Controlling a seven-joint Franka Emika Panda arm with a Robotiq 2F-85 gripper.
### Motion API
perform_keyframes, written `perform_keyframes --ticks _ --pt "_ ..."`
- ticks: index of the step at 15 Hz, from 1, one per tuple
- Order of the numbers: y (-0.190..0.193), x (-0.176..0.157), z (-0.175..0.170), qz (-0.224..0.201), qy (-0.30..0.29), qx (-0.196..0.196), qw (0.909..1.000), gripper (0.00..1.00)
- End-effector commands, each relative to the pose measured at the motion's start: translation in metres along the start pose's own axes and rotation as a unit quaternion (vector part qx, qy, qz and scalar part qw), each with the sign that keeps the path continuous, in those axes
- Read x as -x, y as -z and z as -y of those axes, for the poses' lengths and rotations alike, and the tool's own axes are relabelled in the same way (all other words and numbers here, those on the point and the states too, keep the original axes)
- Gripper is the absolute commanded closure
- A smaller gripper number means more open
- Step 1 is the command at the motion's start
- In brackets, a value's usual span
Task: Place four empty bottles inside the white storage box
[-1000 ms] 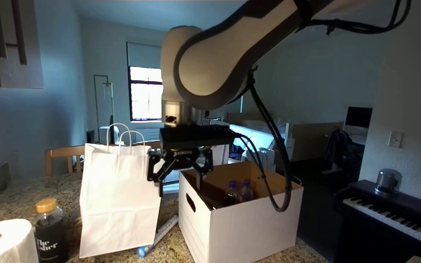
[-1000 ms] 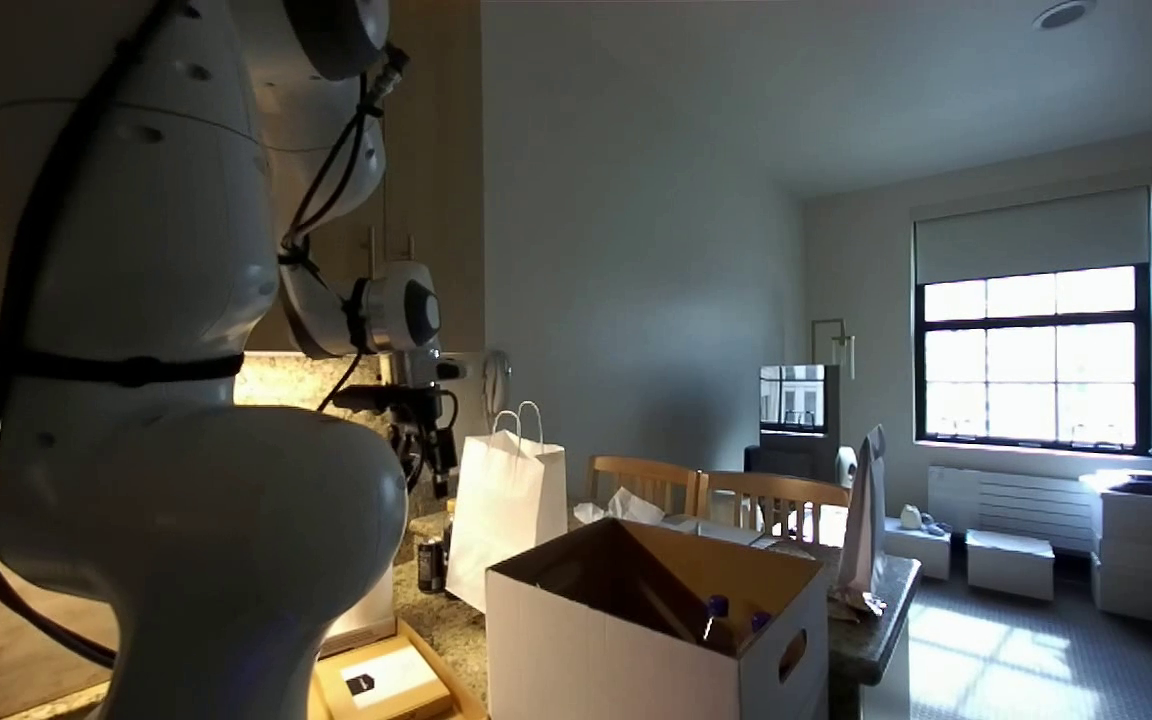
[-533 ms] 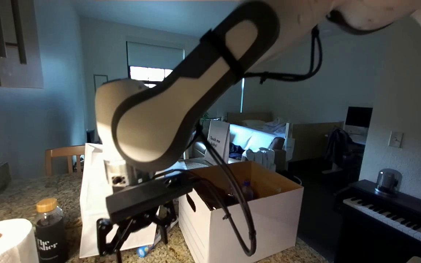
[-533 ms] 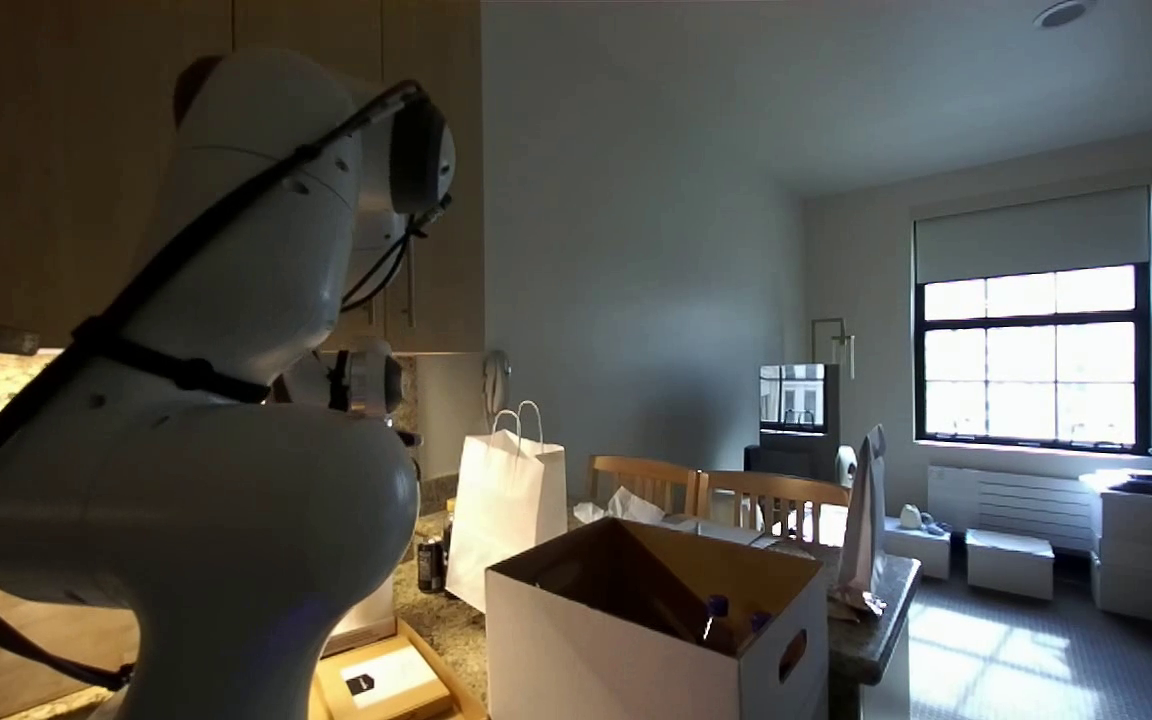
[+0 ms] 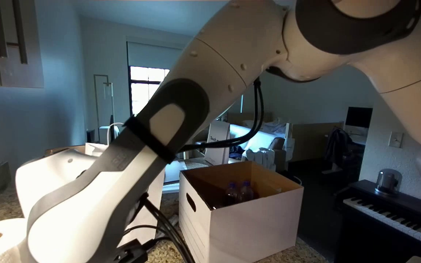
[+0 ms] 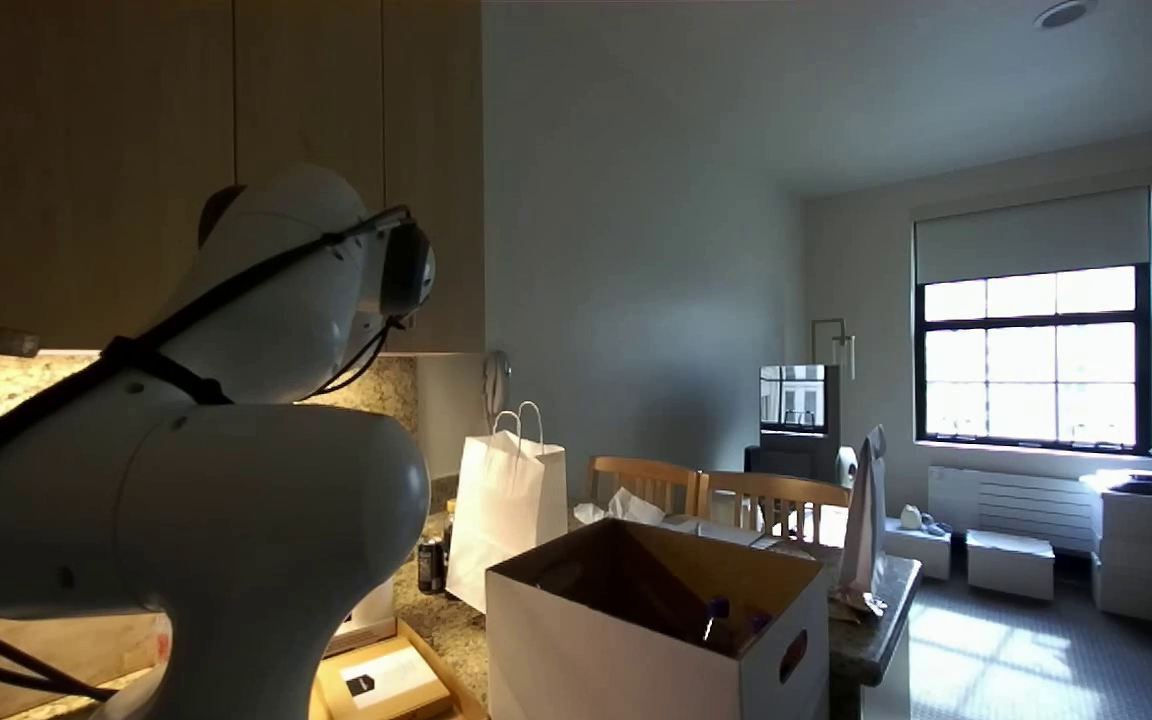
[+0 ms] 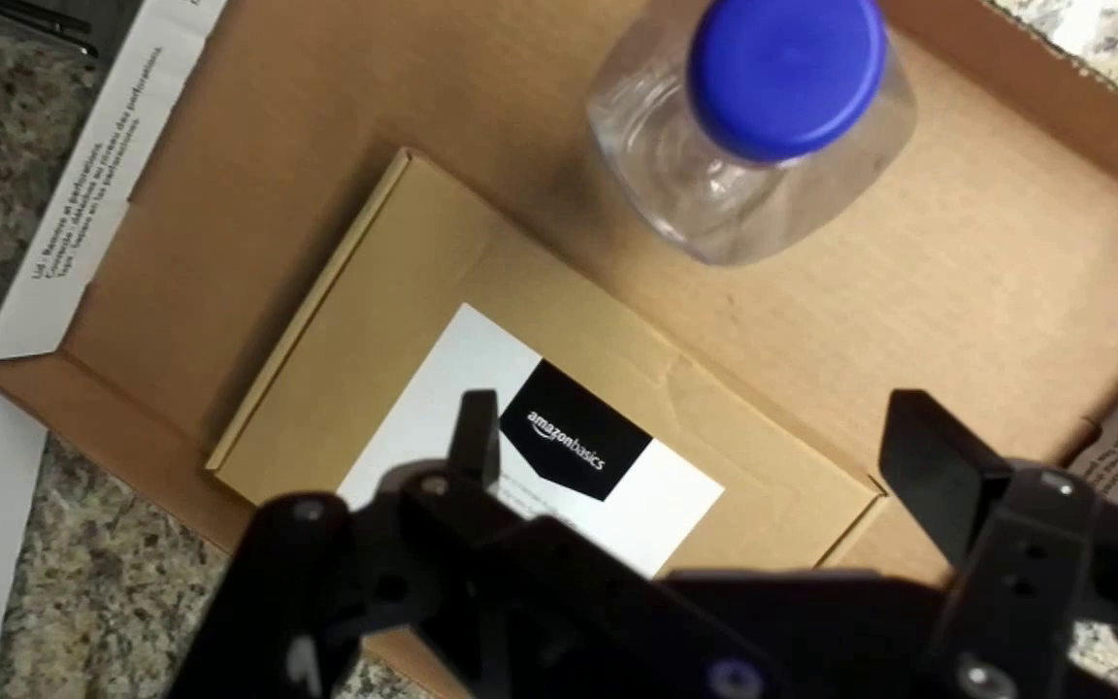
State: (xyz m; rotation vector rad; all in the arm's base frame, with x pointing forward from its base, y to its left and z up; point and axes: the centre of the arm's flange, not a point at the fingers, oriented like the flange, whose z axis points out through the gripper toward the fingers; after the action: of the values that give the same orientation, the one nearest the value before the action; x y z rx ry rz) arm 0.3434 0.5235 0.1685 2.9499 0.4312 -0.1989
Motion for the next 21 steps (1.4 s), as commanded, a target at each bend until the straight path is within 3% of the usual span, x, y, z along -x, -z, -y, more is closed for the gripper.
perform_keyframes --ticks 1,6,10,14,18,21 --pt "0.006 0.007 0.011 -0.012 0.009 0.013 0.9998 0.0" --pt "0.012 0.029 0.012 0.012 0.015 0.006 0.9998 0.0" --pt "0.023 0.036 -0.008 0.043 0.015 -0.039 0.9982 0.0" --pt "0.026 0.044 -0.031 0.07 0.064 -0.042 0.9946 0.0" --pt "0.009 0.047 -0.025 0.113 0.146 -0.026 0.9824 0.0" --pt "0.005 0.045 -0.028 0.131 0.171 -0.034 0.976 0.0"
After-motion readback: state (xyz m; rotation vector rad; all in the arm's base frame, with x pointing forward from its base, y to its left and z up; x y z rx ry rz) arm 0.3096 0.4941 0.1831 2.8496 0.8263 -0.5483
